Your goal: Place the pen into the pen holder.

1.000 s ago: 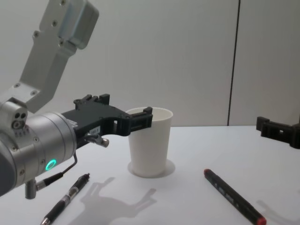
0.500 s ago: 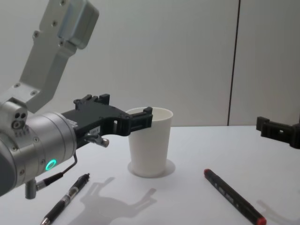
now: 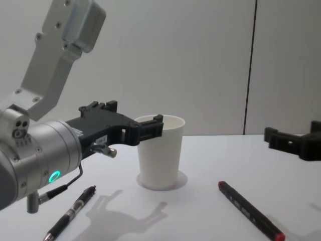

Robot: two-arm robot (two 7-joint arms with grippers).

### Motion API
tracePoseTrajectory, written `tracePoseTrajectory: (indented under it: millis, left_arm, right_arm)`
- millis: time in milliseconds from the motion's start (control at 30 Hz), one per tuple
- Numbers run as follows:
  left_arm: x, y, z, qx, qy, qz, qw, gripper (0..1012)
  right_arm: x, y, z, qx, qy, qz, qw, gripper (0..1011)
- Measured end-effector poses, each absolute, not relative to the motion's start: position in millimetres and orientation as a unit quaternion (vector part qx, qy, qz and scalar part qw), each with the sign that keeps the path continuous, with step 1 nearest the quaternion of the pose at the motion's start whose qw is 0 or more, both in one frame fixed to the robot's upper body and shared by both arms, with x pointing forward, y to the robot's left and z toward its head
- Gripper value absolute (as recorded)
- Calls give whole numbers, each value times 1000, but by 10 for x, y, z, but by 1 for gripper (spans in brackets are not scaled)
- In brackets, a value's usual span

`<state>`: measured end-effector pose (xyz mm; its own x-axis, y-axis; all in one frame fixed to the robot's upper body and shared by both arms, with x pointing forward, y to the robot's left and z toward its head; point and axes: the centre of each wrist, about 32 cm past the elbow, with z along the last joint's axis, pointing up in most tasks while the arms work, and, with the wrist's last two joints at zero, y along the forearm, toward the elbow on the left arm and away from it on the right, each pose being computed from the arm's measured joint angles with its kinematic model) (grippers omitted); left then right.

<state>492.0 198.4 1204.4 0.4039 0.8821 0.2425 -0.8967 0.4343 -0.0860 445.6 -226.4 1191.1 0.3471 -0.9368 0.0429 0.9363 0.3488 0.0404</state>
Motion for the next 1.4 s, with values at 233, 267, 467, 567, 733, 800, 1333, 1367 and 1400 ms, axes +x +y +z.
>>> tracePoseTrajectory:
  millis: [233, 267, 467, 567, 733, 800, 1333, 1367, 1400]
  left_arm:
    - [4920, 1984, 12044, 29, -127, 531, 837, 1000]
    - [4920, 1984, 12044, 29, -127, 531, 837, 1000]
    - [4920, 1984, 12044, 29, -126, 531, 837, 1000]
    - [4920, 1984, 12044, 29, -126, 531, 837, 1000]
    - [4920, 1984, 12044, 29, -126, 531, 837, 999]
    - [4920, 1984, 12044, 29, -126, 531, 837, 1000]
    - [4920, 1984, 12044, 29, -127, 531, 837, 1000]
    - [4920, 1984, 12044, 29, -126, 531, 837, 1000]
    - [4920, 1984, 12044, 29, -127, 531, 837, 1000]
  right_arm:
    - [4495, -2163, 11919, -3, -16, -565, 825, 1001]
    - [4502, -2149, 11919, -3, -14, -564, 826, 1002]
    - [4551, -2061, 11916, -12, 5, -562, 827, 1001]
    - [4578, -2019, 11916, -17, 15, -565, 825, 1001]
    - [4629, -1944, 11913, -28, 40, -572, 819, 1001]
    - [4644, -1922, 11911, -31, 46, -573, 817, 1001]
    - [4852, -1626, 11885, -67, 103, -584, 802, 1001]
    - [4868, -1605, 11884, -70, 105, -584, 802, 1002]
    - [4868, -1605, 11884, -70, 105, -584, 802, 1001]
